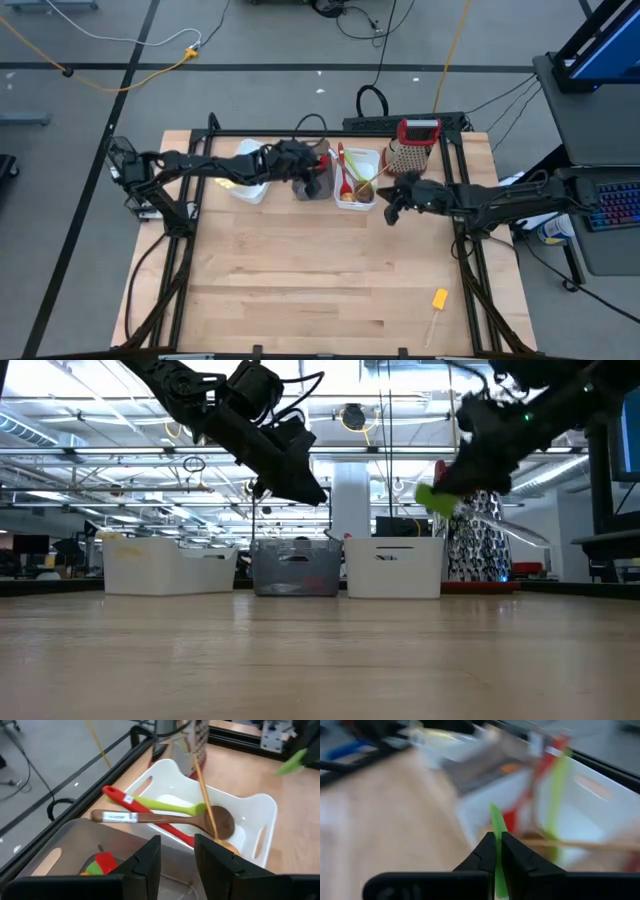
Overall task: Pick & Place Kitchen Items
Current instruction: Put the green spatula into the black bin
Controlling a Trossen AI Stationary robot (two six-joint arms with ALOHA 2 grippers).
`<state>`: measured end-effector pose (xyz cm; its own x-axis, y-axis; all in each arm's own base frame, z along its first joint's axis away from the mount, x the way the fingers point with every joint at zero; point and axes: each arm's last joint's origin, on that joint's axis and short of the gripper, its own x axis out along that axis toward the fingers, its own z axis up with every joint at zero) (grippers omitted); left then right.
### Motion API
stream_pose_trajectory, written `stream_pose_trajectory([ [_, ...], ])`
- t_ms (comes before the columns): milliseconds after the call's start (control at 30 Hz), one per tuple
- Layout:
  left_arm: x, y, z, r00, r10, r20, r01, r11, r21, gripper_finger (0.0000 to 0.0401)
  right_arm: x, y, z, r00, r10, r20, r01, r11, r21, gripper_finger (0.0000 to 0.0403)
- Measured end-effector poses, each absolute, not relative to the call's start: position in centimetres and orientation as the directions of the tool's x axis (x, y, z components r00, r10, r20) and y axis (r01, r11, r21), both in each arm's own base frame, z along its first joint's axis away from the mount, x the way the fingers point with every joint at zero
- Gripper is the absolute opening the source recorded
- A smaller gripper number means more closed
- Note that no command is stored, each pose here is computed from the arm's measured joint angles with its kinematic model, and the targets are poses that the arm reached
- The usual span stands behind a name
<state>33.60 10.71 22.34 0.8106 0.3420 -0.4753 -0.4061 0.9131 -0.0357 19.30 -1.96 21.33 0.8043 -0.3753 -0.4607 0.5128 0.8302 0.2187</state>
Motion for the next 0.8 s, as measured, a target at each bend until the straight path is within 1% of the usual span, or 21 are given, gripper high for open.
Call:
stream_pose_trajectory([
  [67,33.8,10.2,22.4,0.818,0.331,-0.471,-0.382,0.924,-0.014,0.0120,19.7,-1.8,21.9,0.852,-0.322,-0.412,0.447,0.857,0.255,0.0006],
  [133,34.0,9.8,22.5,0.839,0.298,-0.456,-0.336,0.942,-0.003,0.0120,19.9,-1.8,22.3,0.880,-0.298,-0.369,0.410,0.869,0.277,0.0006],
  [300,34.7,8.4,23.4,0.930,0.063,-0.363,-0.078,0.997,-0.027,0.0120,20.2,-1.7,22.7,0.920,-0.279,-0.276,0.358,0.884,0.300,0.0006],
  [400,35.1,7.5,23.9,0.952,-0.033,-0.304,0.035,0.999,0.000,0.0120,20.5,-1.7,22.6,0.938,-0.277,-0.209,0.330,0.897,0.292,0.0007],
  [500,35.4,6.7,24.4,0.964,-0.078,-0.254,0.094,0.994,0.052,0.0120,21.1,-1.7,22.5,0.950,-0.277,-0.144,0.308,0.906,0.290,0.0007],
  [600,35.5,6.0,24.6,0.967,-0.110,-0.231,0.133,0.988,0.084,0.0120,21.7,-1.8,22.0,0.954,-0.277,-0.116,0.299,0.916,0.270,0.0008],
  [733,35.6,5.6,24.6,0.966,-0.117,-0.230,0.139,0.987,0.082,0.0120,22.6,-1.8,21.5,0.958,-0.276,-0.073,0.286,0.927,0.244,0.0008],
  [800,35.6,5.6,24.6,0.966,-0.112,-0.231,0.134,0.987,0.083,0.0120,23.0,-1.7,21.5,0.971,-0.237,-0.037,0.239,0.941,0.240,0.0008],
])
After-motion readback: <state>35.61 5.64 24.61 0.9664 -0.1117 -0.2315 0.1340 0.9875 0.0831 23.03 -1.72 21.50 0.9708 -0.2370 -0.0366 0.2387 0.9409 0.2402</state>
